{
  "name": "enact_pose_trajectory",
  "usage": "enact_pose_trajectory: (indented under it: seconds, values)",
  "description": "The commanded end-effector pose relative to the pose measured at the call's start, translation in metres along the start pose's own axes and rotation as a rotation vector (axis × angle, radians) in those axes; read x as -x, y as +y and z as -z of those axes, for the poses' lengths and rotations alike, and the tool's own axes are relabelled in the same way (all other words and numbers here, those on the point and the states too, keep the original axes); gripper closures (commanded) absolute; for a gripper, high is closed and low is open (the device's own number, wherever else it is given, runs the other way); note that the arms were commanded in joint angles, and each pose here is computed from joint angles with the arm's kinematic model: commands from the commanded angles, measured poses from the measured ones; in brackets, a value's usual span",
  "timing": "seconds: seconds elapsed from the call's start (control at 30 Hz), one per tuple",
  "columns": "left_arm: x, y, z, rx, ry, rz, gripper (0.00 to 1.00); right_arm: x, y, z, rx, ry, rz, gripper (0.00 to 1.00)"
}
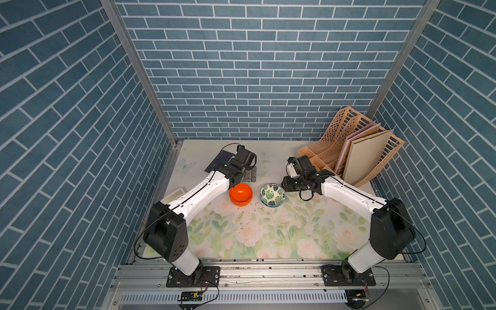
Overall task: Stack the bowls
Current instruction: Place the bowl on the bowl, then reset both arms
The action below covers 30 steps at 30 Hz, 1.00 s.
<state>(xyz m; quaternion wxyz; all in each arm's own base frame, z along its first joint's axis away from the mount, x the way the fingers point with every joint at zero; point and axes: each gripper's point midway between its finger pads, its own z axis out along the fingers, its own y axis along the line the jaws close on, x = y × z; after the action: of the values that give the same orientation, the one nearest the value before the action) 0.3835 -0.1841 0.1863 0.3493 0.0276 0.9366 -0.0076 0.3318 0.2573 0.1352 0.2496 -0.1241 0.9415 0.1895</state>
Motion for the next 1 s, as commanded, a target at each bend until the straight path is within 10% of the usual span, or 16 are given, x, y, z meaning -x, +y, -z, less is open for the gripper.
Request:
enact_pose_trajectory:
  seconds: [0.0,0.07,0.1,0.43,0.7,0.97]
  values:
    - [0.007,0.011,0.008,0.046,-0.017,-0.012,0.02,0.013,-0.007,0.010,-0.032,-0.067,0.010,0.50]
    - [0.010,0.019,0.013,0.051,-0.029,0.003,0.01,0.018,-0.012,0.013,-0.029,-0.100,0.005,0.07]
    - [0.011,0.022,0.015,0.053,-0.034,0.009,0.00,0.020,-0.016,0.014,-0.030,-0.112,0.002,0.01]
    - [0.030,0.109,0.031,0.175,-0.183,0.123,0.00,0.050,-0.088,0.061,-0.231,-0.334,0.017,0.00]
    - [0.010,0.173,0.004,0.356,-0.422,0.091,0.00,0.043,-0.199,0.121,-0.447,-0.753,0.065,0.00]
    - [-0.020,0.197,-0.036,0.387,-0.459,0.104,0.00,0.009,-0.241,0.081,-0.559,-0.762,0.106,0.00]
